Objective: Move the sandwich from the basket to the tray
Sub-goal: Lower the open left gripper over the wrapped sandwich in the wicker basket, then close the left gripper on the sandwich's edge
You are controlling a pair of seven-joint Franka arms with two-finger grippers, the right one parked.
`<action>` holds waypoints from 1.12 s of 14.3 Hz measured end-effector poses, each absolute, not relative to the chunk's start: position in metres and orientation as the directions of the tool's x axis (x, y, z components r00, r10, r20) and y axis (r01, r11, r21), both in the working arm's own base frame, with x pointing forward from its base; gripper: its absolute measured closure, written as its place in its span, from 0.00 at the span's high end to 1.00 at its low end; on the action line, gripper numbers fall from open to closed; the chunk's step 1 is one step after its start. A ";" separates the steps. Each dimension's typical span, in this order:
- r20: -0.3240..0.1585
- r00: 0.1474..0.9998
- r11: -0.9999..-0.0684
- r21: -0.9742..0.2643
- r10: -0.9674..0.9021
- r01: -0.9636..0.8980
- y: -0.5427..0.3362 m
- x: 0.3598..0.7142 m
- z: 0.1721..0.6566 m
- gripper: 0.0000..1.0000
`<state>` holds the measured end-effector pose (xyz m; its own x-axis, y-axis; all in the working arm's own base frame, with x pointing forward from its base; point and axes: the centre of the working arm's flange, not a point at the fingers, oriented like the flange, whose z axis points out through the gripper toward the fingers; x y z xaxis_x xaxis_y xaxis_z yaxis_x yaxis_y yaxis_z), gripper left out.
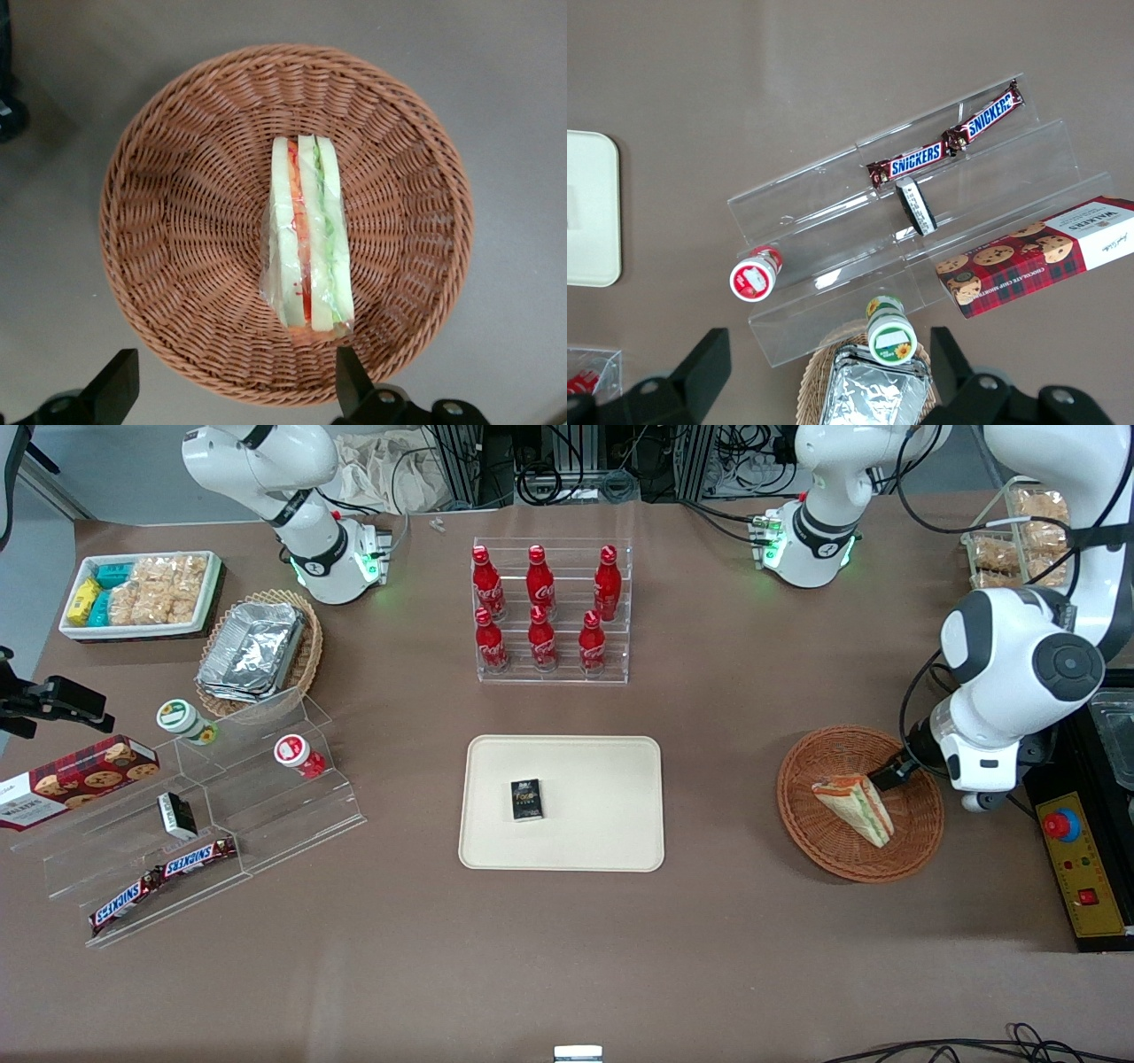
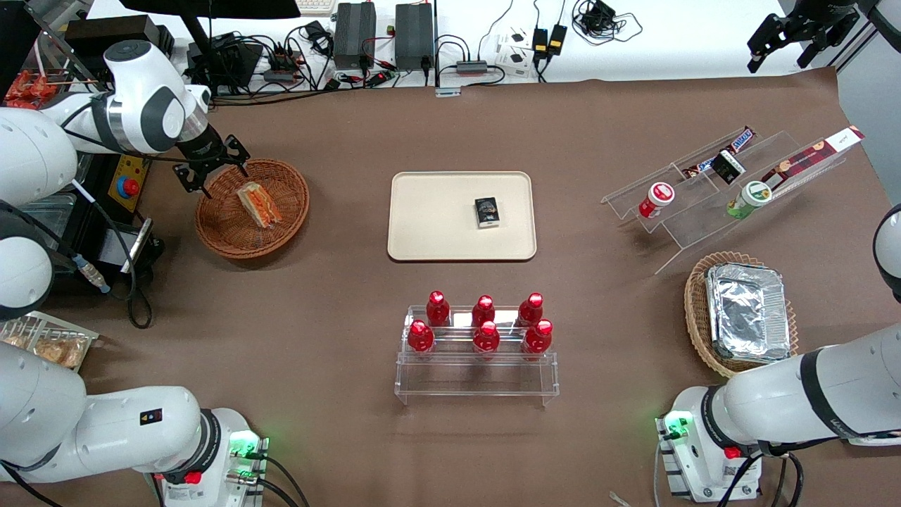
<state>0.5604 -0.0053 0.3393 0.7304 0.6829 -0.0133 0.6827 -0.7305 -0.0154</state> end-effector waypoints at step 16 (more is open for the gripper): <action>-0.056 0.718 -0.720 -0.045 0.694 0.692 -0.006 0.564 0.287 1.00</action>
